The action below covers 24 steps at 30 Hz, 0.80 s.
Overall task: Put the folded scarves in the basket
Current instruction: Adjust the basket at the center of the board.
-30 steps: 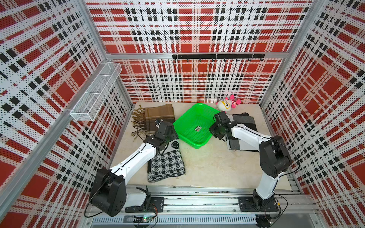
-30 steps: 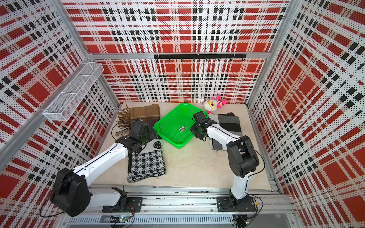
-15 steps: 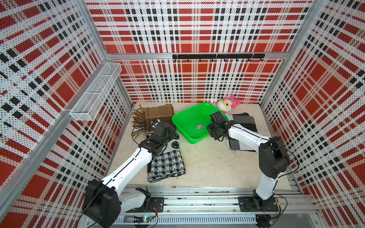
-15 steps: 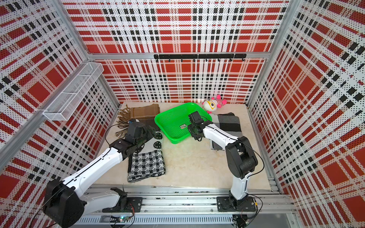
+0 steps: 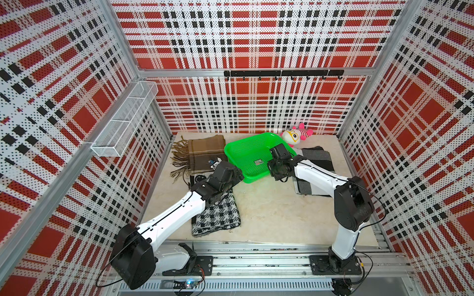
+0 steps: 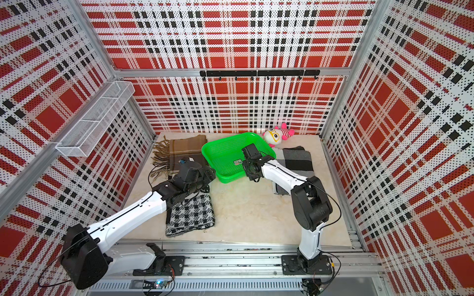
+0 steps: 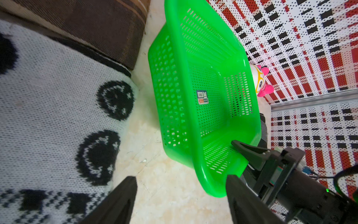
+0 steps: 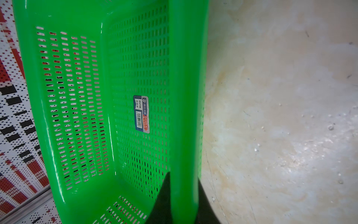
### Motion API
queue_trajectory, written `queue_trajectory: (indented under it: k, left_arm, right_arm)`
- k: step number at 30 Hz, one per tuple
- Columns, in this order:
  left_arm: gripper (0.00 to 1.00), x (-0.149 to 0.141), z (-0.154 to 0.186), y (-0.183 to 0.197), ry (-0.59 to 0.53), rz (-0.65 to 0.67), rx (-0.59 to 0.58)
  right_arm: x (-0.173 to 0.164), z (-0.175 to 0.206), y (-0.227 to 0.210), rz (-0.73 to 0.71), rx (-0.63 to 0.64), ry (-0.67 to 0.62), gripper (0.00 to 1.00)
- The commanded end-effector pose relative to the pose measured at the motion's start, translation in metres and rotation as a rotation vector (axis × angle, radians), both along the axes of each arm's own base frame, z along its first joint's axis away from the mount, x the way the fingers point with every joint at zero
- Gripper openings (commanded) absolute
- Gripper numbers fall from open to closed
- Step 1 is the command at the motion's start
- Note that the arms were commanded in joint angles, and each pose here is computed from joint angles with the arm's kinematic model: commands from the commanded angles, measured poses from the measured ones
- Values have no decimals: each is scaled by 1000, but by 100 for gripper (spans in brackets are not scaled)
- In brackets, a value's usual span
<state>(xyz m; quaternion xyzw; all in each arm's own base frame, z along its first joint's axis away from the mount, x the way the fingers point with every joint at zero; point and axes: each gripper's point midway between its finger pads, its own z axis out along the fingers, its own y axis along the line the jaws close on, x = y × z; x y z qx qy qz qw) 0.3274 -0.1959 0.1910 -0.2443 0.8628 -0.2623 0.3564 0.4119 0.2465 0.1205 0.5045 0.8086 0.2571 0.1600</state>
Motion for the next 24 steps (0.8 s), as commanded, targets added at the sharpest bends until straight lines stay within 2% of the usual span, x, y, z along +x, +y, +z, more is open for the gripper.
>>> queue_trajectory:
  k: [1,9,10,14,16,18,22,24]
  left_arm:
    - [79,-7,8,-9,-7,32,-57]
    - [80,-17,4,-24,20,43,-89]
    - [81,-17,5,-25,25,47,-95]
    - [85,-19,9,-30,46,67,-108]
    - [87,-20,12,-35,57,69,-123]
    - [88,-22,14,-42,71,70,-143]
    - [88,-27,19,-57,80,78,-183]
    - [86,-26,18,-56,83,101,-158]
  right_arm:
    - [-2,4,12,25,31,0,11]
    - [-19,3,7,122,-20,-4,30]
    - [-19,8,6,140,-38,-19,36]
    - [-12,36,-1,218,-130,-118,70]
    - [-8,49,-5,274,-186,-147,79]
    - [-4,59,-7,336,-232,-168,83]
    - [9,73,-14,455,-281,-228,83]
    - [21,77,-19,507,-277,-263,83]
